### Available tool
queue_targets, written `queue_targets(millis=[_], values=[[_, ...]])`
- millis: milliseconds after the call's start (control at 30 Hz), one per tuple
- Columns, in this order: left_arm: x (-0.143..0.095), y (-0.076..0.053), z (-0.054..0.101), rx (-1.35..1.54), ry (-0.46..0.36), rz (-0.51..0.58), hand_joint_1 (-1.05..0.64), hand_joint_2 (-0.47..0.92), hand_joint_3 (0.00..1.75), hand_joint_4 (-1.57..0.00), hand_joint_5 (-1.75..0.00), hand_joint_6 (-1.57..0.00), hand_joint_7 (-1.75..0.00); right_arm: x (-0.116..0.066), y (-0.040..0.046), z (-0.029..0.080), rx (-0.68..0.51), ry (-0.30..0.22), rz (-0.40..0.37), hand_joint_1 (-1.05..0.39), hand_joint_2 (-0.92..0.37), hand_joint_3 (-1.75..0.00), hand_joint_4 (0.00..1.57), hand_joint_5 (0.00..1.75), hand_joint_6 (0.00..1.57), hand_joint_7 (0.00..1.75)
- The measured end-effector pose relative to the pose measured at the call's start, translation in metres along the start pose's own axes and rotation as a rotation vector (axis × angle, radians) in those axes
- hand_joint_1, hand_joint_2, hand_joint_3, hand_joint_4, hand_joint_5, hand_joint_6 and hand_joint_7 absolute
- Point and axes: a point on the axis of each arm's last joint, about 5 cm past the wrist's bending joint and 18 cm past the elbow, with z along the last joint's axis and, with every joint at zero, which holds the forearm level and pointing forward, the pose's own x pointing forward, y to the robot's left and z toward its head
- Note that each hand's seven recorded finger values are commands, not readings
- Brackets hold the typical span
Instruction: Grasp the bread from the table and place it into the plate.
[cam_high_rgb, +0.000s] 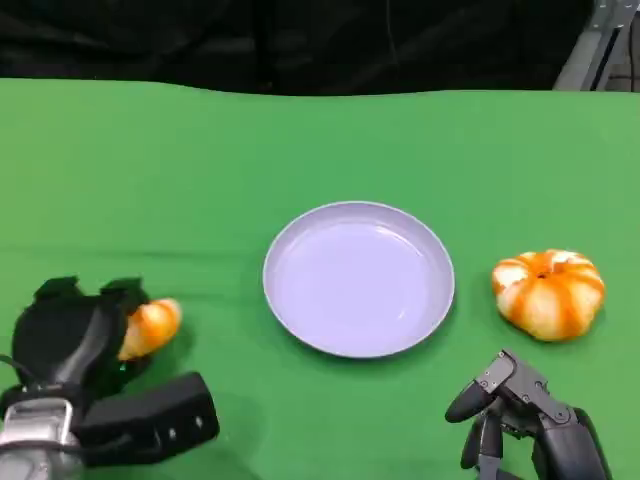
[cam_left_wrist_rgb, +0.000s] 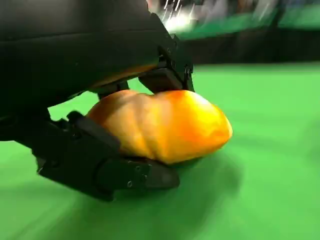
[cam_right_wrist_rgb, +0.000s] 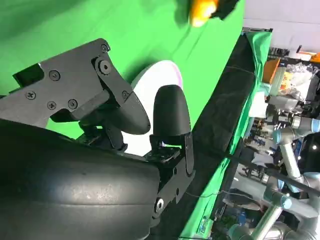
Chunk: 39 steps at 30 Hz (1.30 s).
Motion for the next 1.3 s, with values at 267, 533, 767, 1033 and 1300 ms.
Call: queue_targets(millis=[267, 533, 767, 1033, 1300], values=[[0.012, 0.017, 0.021, -0.075, -0.13, 0.23, -0.04, 0.06, 1.53, -1.09, -1.75, -0.9, -1.73, 0.001, -0.0004, 0.0, -0.001, -0.003, 0.002, -0.23, -0.64, -1.49, 0.78, 1.75, 0.46, 1.75], [0.021, 0.027, 0.055, -0.204, -0.27, 0.313, -0.07, 0.03, 1.57, -1.11, -1.75, -0.92, -1.71, 0.0, -0.0004, 0.001, 0.005, 0.0, 0.003, -0.22, -0.64, -1.49, 0.79, 1.75, 0.46, 1.75], [0.041, 0.021, 0.097, -0.267, -0.383, 0.276, -0.06, 0.01, 1.53, -1.09, -1.75, -0.88, -1.75, 0.001, -0.0005, 0.002, -0.01, -0.007, 0.0, -0.21, -0.64, -1.48, 0.8, 1.75, 0.46, 1.75], [0.055, 0.009, 0.123, -0.245, -0.419, 0.181, -0.12, 0.18, 1.21, -1.0, -1.75, -0.92, -1.41, 0.002, -0.0002, 0.002, -0.018, -0.009, 0.001, -0.21, -0.64, -1.46, 0.82, 1.75, 0.47, 1.75], [0.061, 0.011, 0.133, -0.242, -0.417, -0.111, -0.71, 0.88, 0.32, -0.06, -0.51, -0.06, -0.36, 0.002, 0.0004, 0.002, -0.032, -0.008, 0.004, -0.21, -0.64, -1.47, 0.83, 1.75, 0.49, 1.75]])
